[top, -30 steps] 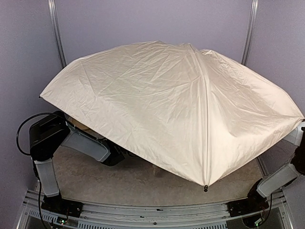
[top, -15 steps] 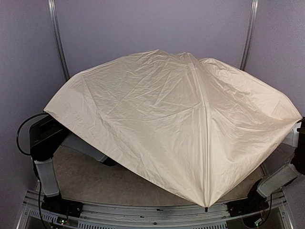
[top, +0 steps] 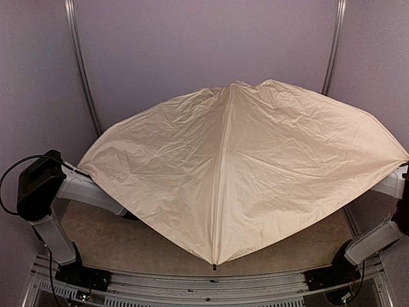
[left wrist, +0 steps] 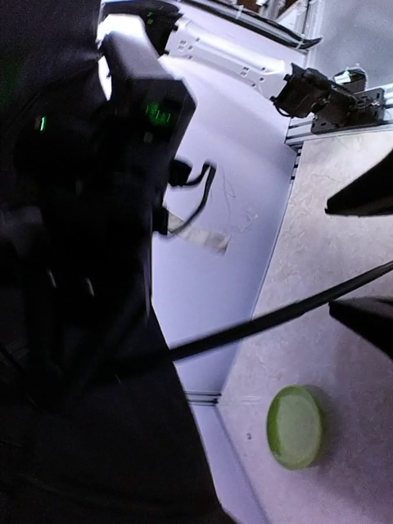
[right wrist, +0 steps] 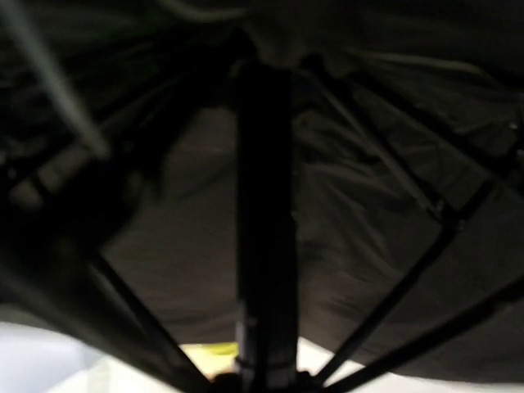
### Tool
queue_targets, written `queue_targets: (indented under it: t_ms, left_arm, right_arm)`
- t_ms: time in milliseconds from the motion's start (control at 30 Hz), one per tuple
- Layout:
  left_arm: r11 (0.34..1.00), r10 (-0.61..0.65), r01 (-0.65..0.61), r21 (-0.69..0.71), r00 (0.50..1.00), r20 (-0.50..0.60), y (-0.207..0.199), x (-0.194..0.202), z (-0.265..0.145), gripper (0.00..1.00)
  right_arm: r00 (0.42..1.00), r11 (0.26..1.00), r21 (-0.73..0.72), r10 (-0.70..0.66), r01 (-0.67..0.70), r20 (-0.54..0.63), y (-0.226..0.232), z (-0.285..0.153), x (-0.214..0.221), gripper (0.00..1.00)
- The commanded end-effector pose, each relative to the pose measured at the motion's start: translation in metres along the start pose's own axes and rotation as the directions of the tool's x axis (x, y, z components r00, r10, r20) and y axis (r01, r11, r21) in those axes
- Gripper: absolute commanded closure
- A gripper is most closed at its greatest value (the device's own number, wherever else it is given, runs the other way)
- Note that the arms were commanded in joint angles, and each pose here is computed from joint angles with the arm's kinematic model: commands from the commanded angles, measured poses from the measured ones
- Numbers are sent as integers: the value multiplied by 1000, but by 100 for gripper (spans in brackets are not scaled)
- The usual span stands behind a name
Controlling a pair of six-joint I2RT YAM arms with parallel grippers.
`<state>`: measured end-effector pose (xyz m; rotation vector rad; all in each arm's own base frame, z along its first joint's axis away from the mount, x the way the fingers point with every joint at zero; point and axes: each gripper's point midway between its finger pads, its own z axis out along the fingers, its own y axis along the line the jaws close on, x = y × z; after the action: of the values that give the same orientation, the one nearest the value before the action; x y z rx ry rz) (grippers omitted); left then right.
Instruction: Put away the umbrella
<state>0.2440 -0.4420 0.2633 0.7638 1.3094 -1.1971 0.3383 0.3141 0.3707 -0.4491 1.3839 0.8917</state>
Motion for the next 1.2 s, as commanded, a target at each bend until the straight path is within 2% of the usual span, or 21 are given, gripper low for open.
queue_targets:
  t_ms: [0,100,267,467,600,700,767,833,900,967,1033,1133,1167]
  left_arm:
    - [995,97,-98,-9,991,-88,-14,24,-17,61]
    - [989,151,-148,27,973,-176,-27,46,-28,58]
    - [959,269,-221,175,903,-335,-62,75,-40,50]
    - [924,355,-241,296,825,-440,-85,65,-65,37]
    - [900,414,-314,304,833,-368,-96,24,-87,33]
    - [881,450,-391,266,865,-223,-106,-30,-112,27]
    - [877,469,-442,189,873,-136,-103,-69,-130,21]
    - [885,465,-463,49,884,-51,-89,-115,-148,16]
    - [897,438,-433,-93,898,43,-74,-160,-165,12]
    - [901,405,-378,-213,909,102,-55,-197,-176,11]
    - [902,354,-306,-303,928,117,-33,-223,-175,12]
    - [906,239,-181,-382,965,111,2,-247,-153,3]
    - [913,188,-140,-384,978,89,14,-244,-138,1]
  right_arm:
    - [980,983,146,-133,111,150,-24,-6,-75,100]
    - [965,976,177,-160,124,207,-28,-6,-101,100]
    - [918,965,237,-192,112,346,-33,-12,-153,100]
    - [855,921,360,-305,152,419,-55,-23,-201,100]
    - [839,881,411,-397,234,373,-73,-25,-204,100]
    - [845,861,405,-442,306,300,-83,-23,-193,100]
    - [851,867,353,-453,351,265,-81,-20,-182,100]
    - [850,877,257,-465,406,246,-67,-17,-168,100]
    - [853,887,139,-463,441,241,-49,-13,-152,100]
    - [869,894,53,-445,444,219,-38,-8,-137,100]
    - [882,898,1,-431,439,189,-30,0,-120,100]
    - [899,902,-81,-407,423,164,-9,14,-92,100]
    - [904,902,-117,-397,416,160,1,19,-80,100]
